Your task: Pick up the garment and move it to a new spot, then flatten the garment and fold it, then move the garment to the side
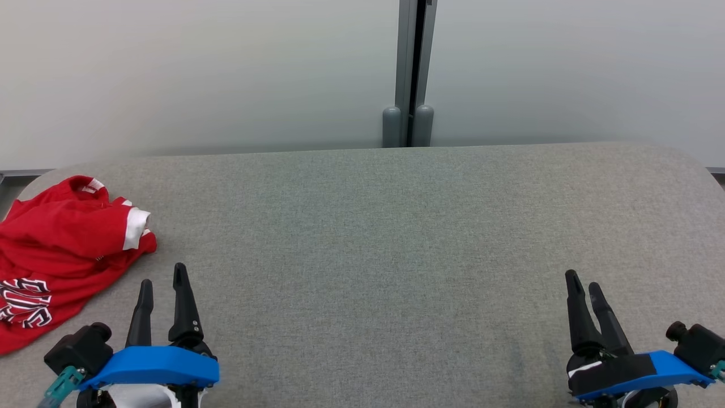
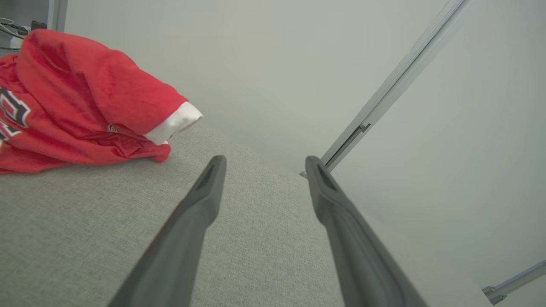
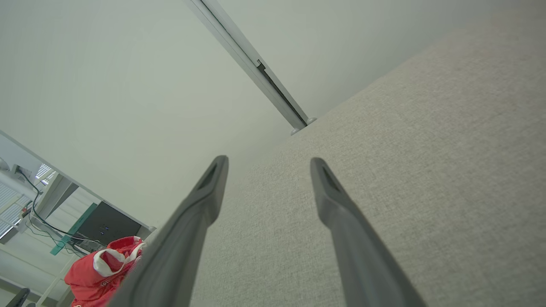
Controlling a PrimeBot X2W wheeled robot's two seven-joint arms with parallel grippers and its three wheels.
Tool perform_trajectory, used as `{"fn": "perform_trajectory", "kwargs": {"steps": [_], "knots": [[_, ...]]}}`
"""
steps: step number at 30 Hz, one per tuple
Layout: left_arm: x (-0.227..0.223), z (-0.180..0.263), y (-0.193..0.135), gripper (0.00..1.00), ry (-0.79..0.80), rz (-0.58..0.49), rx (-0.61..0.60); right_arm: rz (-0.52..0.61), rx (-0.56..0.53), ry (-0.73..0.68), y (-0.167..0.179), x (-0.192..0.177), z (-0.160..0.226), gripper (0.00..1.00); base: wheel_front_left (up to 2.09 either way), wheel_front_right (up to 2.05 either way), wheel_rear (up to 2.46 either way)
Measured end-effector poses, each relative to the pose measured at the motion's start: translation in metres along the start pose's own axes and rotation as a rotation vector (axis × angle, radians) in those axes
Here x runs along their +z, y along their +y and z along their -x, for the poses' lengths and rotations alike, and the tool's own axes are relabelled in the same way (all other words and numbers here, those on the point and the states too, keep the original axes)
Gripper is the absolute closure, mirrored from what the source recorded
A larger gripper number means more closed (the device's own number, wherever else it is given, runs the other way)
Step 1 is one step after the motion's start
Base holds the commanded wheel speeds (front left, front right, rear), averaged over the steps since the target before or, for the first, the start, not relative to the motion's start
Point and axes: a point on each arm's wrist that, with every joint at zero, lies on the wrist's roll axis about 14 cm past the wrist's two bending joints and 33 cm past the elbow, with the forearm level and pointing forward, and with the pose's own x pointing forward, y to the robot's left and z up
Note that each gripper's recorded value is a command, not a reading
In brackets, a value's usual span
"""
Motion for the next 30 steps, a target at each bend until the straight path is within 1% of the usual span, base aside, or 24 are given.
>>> {"fn": "perform_trajectory", "kwargs": {"steps": [5,6,11,30], "knots": [[-0.0022,0.0009,-0.0013,0.0,0.002,-0.067,-0.01,0.061,0.009,0.004,0.0015,-0.0022,-0.0002,0.0,0.0,0.0,0.0],[-0.002,0.0012,-0.0011,0.0,-0.001,-0.092,-0.011,0.089,0.012,0.007,0.0017,-0.0034,-0.0002,0.0,0.0,0.0,0.0],[-0.0034,0.002,-0.0003,0.0,-0.002,-0.148,-0.012,0.144,0.021,0.01,0.0027,-0.0056,0.0002,0.0,0.0,0.0,0.0],[-0.0059,0.005,-0.0023,0.0,-0.016,-0.333,-0.037,0.337,0.064,0.011,0.0089,-0.0105,0.0012,0.0,0.0,0.0,0.0]]}}
